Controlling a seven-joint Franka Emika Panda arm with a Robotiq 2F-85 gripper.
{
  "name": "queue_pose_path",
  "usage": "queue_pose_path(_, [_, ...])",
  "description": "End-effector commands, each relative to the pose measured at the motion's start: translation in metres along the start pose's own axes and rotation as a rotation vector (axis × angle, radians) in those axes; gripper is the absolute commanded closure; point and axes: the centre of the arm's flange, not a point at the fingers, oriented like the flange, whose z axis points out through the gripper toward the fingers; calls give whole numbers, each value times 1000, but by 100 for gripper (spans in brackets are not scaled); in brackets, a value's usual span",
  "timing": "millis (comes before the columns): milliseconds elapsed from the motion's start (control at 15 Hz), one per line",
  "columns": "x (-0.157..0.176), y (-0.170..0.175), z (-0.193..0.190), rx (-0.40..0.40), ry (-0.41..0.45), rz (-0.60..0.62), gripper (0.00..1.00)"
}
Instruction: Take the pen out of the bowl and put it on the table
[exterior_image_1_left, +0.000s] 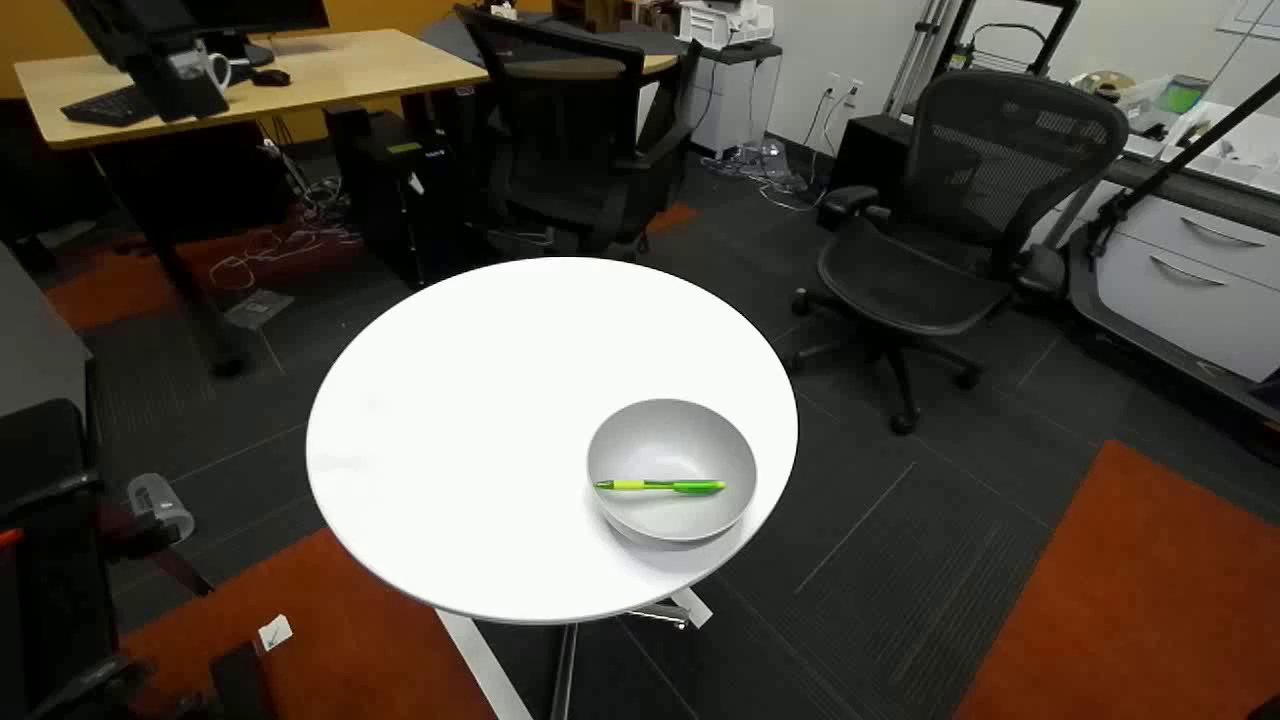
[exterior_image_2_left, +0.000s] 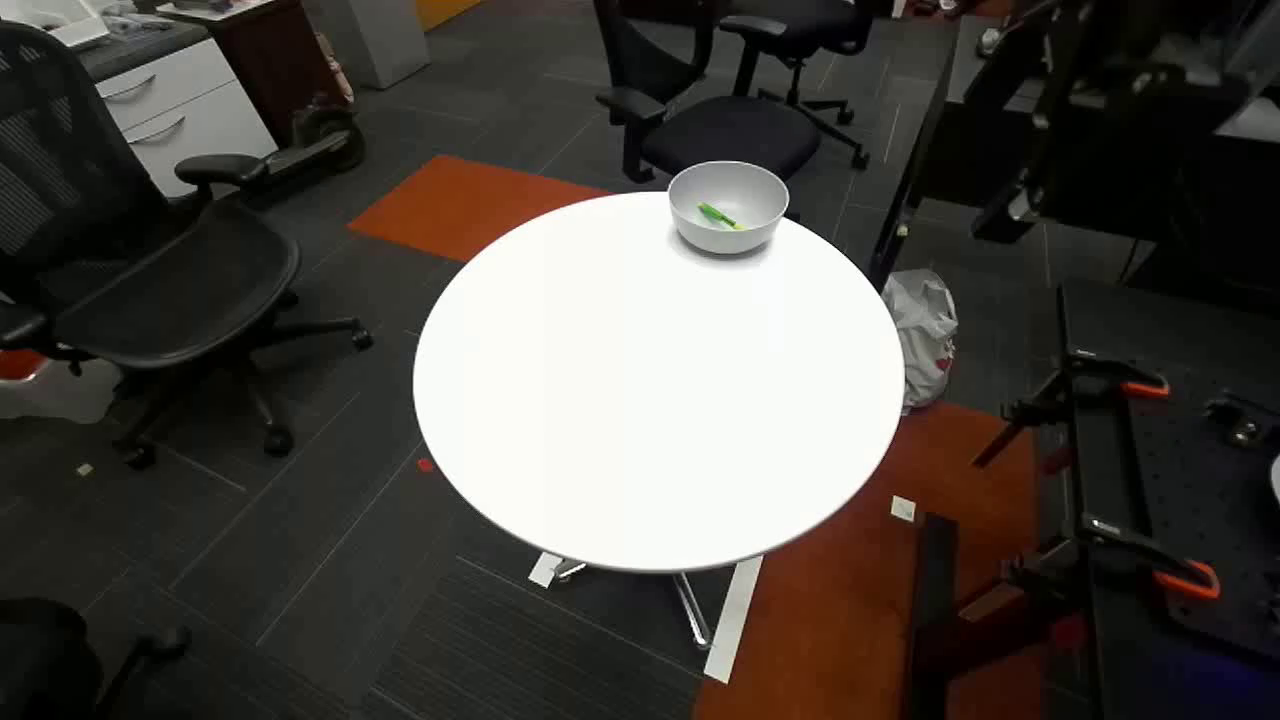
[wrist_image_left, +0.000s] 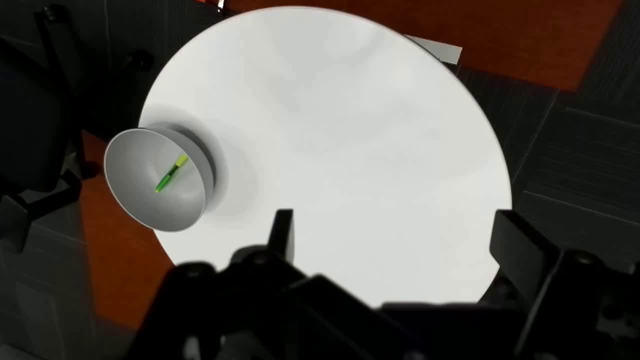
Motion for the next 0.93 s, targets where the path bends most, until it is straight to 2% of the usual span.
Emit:
queue_pose_path(0, [0, 0, 0, 0, 0, 0, 0])
queue_pose_path(400, [1, 4, 2, -3, 7, 11, 0])
queue_pose_path(600, [10, 33, 10, -31, 12, 86, 0])
queue_pose_path(867, [22, 97, 31, -64, 9, 222, 0])
